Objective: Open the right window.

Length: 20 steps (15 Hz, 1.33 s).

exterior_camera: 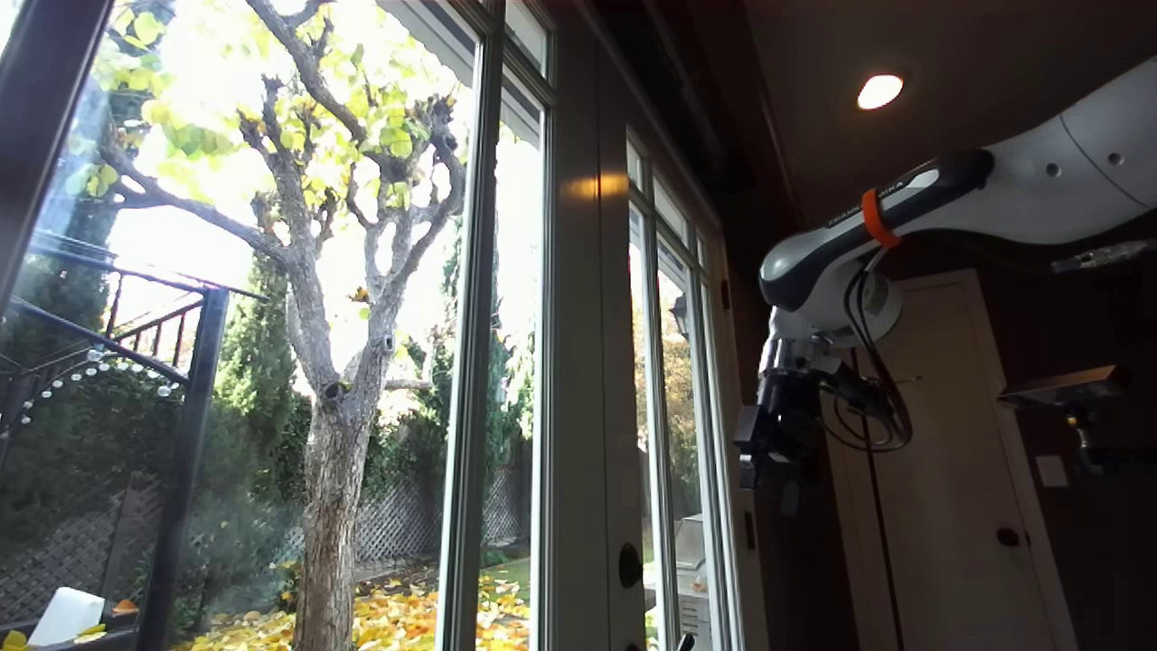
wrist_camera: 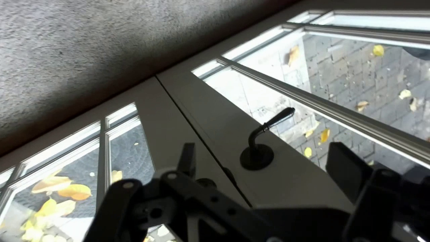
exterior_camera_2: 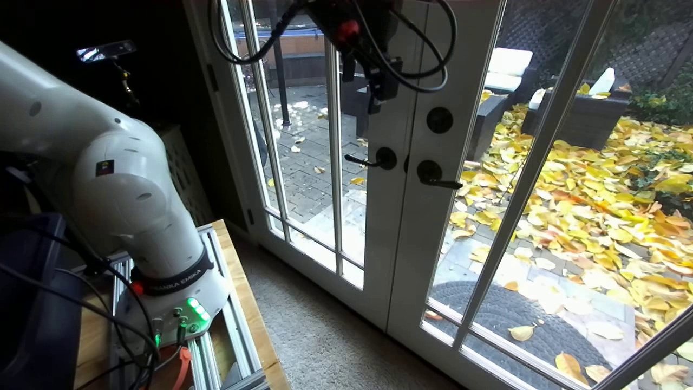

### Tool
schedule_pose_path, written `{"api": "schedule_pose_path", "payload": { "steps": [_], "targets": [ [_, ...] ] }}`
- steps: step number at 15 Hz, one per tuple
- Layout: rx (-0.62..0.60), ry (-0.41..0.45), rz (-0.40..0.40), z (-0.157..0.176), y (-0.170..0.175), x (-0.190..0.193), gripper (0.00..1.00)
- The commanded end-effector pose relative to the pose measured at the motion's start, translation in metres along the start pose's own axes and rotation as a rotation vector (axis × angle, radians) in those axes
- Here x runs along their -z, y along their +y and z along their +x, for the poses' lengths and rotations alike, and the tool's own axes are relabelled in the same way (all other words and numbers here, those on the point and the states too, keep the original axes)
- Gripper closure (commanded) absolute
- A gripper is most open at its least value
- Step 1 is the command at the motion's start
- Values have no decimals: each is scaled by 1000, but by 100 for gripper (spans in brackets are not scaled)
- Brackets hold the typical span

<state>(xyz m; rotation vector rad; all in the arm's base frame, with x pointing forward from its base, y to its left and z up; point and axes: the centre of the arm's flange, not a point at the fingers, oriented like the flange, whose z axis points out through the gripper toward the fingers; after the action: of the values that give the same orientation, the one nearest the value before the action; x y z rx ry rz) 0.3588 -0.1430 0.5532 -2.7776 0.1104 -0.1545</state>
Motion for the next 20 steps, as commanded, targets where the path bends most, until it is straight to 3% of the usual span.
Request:
{"api": "schedule_pose_path", "payload": {
  "steps": [1, 6, 13, 20],
  "targets": [
    [-70, 25, 191, 33, 50, -7, 0],
    [-132, 64, 354, 63, 110, -43, 0],
    [-207, 114, 542, 108, 154, -120, 0],
    [-269, 146, 583, 124, 209, -169, 0]
  ]
}}
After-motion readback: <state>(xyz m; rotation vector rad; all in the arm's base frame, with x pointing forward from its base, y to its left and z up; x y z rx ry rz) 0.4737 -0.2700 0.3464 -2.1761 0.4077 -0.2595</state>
